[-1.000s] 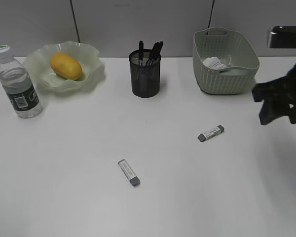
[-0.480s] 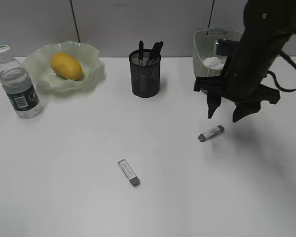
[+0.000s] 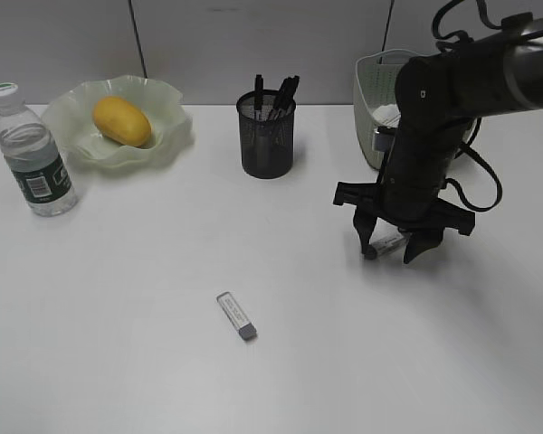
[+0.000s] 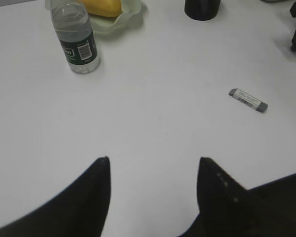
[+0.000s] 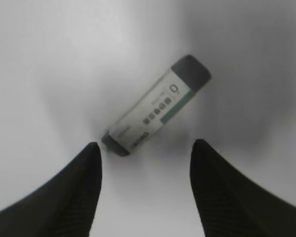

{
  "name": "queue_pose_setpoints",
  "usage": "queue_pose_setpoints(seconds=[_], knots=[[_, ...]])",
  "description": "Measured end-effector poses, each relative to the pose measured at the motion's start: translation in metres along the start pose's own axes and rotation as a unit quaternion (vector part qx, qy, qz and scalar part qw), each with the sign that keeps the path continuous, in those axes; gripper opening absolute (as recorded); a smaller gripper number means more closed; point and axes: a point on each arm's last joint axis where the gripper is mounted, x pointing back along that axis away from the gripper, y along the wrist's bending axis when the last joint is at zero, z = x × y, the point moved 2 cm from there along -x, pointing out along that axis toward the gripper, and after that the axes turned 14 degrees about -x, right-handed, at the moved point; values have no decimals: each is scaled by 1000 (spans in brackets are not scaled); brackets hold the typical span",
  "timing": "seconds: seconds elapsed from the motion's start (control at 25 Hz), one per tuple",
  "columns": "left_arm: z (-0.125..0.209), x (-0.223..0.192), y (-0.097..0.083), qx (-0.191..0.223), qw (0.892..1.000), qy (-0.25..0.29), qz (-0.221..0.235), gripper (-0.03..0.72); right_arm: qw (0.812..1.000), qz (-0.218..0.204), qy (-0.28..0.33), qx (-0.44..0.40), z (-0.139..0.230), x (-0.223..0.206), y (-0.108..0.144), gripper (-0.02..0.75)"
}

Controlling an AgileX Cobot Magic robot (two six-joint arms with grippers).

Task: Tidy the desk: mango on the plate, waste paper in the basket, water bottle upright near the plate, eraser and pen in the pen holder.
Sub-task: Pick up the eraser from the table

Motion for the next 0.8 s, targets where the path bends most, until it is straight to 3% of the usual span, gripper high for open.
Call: queue_pose_setpoints(seconds=[0.2,0.56,0.8], knots=[[0,0,0,0,1000,0,0,428,1000,-22,-15,-9,-4,1,6,457],[0,0,0,0,1000,0,0,428,998,-5,-52,-17,-12,1,2,457],[0,0,0,0,1000,0,0,428,999,3,-45,-24,-12,-10,1,456]])
